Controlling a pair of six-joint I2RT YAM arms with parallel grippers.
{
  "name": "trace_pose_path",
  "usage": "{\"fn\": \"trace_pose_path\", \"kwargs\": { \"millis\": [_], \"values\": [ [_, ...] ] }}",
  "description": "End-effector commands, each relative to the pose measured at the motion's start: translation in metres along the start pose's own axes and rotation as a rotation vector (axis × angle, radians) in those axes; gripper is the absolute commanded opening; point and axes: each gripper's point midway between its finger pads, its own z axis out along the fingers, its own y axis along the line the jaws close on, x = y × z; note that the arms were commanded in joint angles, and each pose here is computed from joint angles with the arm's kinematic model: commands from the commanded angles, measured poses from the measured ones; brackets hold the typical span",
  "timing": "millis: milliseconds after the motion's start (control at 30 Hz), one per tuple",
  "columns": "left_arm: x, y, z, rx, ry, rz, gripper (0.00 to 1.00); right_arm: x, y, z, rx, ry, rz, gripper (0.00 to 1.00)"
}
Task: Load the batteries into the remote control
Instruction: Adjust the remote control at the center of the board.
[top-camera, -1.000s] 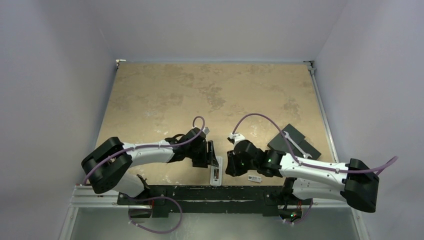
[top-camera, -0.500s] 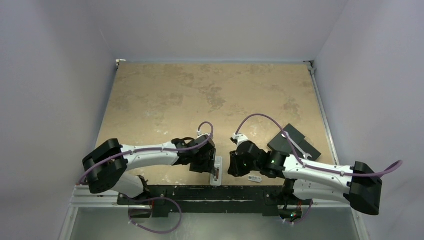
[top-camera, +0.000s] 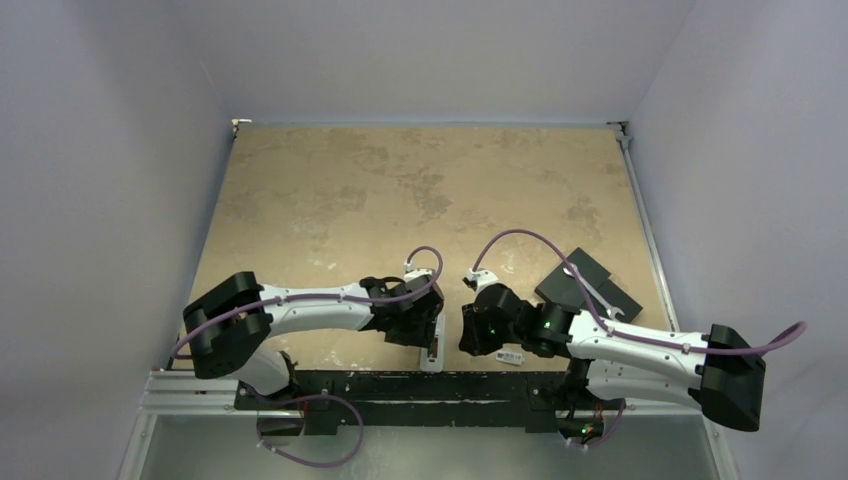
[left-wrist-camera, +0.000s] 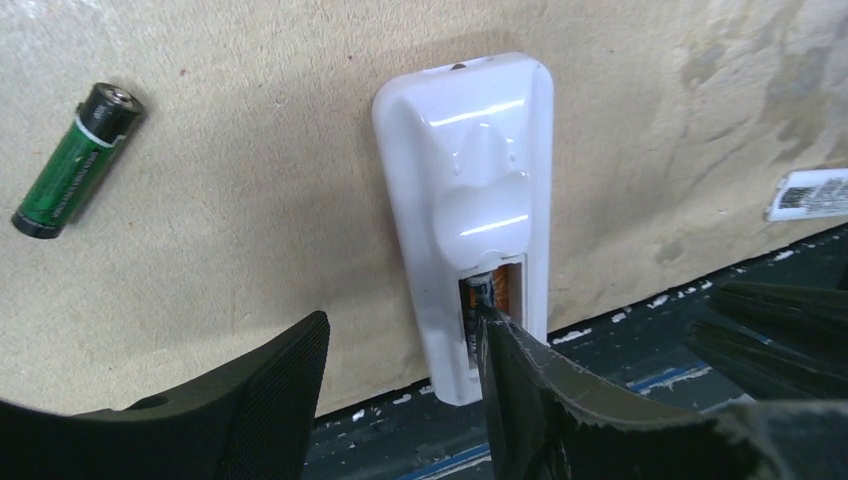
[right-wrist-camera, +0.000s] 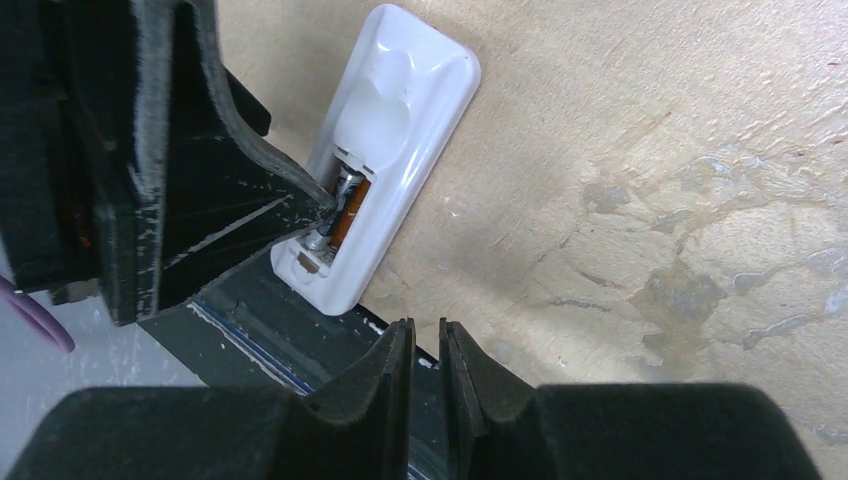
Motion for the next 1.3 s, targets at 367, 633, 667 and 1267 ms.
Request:
{"fn": "trace_pose_path", "kwargs": {
  "millis": [367,633,667,1267],
  "values": [
    [-0.004,-0.016,0.012,-0.022,-0.015,0.026,0.53,-0.001,-0.005,-0.003,0.015,-0.025,0.018,0.23],
    [0.001,-0.011,0.02,-0.044,-0.002,0.036,0.5,0.0,-0.005,-0.002,0.016,-0.023,0.019,0.23],
    [0.002,-0.009,0.021,-0.049,0.0,0.038,0.49,0.0,-0.006,-0.002,0.018,-0.025,0.019,0.23],
    [0.009,-0.003,0.031,-0.068,0.017,0.053,0.34,-0.002,-0.008,-0.004,0.036,-0.03,0.026,0.24]
  ]
}}
